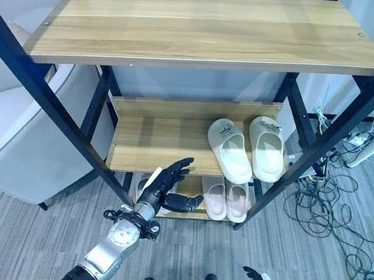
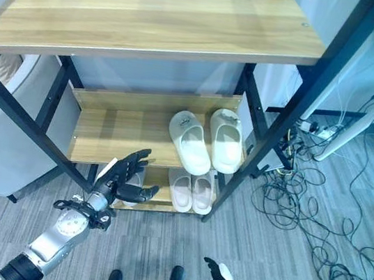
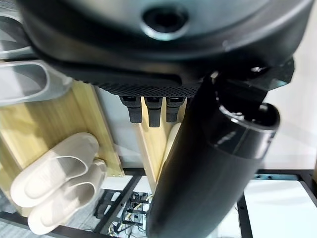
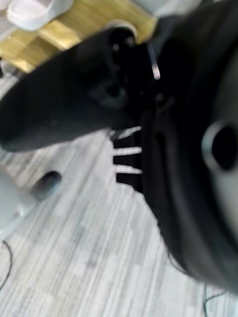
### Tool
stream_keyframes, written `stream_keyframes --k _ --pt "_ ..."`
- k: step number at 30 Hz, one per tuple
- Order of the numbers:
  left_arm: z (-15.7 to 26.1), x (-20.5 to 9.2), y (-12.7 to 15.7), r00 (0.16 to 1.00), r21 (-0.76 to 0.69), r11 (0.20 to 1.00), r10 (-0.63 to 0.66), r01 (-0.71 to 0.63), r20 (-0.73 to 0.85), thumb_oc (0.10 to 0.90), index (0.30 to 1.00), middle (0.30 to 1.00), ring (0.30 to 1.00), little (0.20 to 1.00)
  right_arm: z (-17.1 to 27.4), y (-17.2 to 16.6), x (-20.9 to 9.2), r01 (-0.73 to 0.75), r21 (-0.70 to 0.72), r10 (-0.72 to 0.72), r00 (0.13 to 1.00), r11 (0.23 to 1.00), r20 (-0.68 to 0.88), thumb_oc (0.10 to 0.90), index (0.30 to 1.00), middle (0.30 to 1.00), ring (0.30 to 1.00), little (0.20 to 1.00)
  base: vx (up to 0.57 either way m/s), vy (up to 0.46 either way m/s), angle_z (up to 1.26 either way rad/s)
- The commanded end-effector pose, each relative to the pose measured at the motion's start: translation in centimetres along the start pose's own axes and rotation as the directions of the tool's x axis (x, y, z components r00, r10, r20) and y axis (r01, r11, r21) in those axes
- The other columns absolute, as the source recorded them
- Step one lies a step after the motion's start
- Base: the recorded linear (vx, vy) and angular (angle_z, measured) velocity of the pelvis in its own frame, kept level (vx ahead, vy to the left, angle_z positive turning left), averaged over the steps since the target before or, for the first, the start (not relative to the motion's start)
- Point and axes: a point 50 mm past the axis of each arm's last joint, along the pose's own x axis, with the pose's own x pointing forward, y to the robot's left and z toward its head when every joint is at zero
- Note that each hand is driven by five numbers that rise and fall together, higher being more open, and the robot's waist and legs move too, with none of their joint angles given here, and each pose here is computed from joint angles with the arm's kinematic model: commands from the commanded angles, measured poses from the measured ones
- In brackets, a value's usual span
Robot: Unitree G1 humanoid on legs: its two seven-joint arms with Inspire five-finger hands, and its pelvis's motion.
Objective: Arrange the slippers neatly on the shoe rack.
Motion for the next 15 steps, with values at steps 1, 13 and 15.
stream_keyframes --k 1,13,15 --pt "4.7 3.0 0.5 0.977 -0.053 0.997 0.069 -0.059 0.204 0.8 0.9 0.9 0.9 0.9 -0.7 -0.6 -0.2 0.032 -0.02 -0.032 0.999 0.999 -0.009 0.8 0.9 0.9 0.9 0.9 0.02 0.024 -0.17" --pt "8.8 6.4 3.5 0.935 -0.034 0.978 0.206 -0.206 0.288 0.8 0.9 0.9 0.9 0.9 -1.2 -1.8 -0.3 0.062 -0.041 -0.063 0.998 0.997 -0.018 0.8 0.9 0.9 0.9 0.9 0.02 0.012 -0.16" --pt "9.5 6.8 3.8 0.928 -0.029 0.975 0.219 -0.221 0.302 0.8 0.9 0.9 0.9 0.9 -1.1 -1.7 -0.3 0.059 -0.04 -0.06 0.998 0.997 -0.013 0.8 0.9 0.9 0.9 0.9 0.02 0.001 -0.12"
